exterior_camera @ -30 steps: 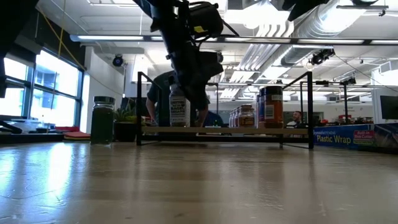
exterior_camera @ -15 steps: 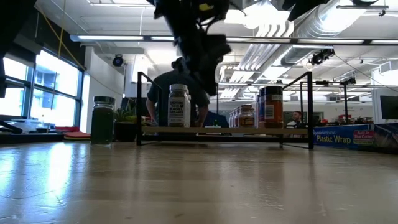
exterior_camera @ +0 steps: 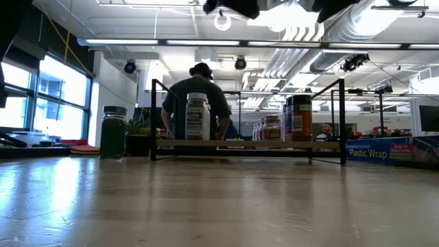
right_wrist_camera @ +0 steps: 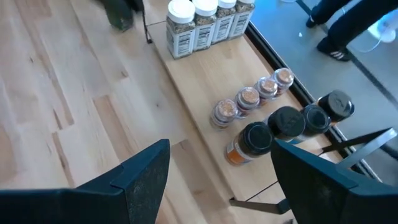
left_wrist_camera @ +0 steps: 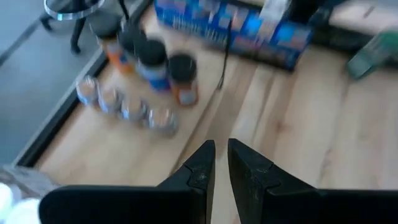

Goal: Shelf spices
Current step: Put the green seasoning bottle on the shelf

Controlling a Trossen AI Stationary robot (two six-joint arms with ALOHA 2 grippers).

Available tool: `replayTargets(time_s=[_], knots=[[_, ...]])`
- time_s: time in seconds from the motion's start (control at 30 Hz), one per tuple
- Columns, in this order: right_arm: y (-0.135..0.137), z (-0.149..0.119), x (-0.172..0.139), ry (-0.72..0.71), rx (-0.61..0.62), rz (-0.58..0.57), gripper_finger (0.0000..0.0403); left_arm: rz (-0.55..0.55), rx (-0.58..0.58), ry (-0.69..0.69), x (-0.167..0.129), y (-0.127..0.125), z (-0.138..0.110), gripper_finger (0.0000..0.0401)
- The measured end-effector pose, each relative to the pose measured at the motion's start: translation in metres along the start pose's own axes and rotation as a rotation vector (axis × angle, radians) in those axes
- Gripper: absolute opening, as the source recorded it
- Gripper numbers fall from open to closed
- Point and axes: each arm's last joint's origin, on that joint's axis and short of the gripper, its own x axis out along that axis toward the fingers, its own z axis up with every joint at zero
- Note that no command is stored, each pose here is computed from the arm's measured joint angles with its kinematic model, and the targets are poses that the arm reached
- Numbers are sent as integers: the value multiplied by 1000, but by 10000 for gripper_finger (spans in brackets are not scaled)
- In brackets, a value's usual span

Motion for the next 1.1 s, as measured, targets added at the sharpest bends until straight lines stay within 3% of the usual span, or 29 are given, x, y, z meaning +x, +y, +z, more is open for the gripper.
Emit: replayTargets(time_s=[0.23,0.33,0.5,0.63,0.8,0.97,1.1], knots=[[1,2,0,-18,-116,9,275,-27,-67,-60,-48,6,22,39],[2,5,0,-50,-120,20,275,-21,-107,46,-62,9,15,39],[2,12,1,-94,-86,30,275,-62,-164,379,-78,5,-15,39],[0,11,3,-74,-88,35,275,-115,-133,395,-82,-13,-28,39],[-1,3,-3,9,-133,161,275,18,-171,443,-80,-19,-51,39],[14,-7,-15,67,-206,383,275,95,-232,522,-70,-24,-75,39],[28,-23,-30,163,-268,539,275,145,-212,561,-58,-28,-89,39]])
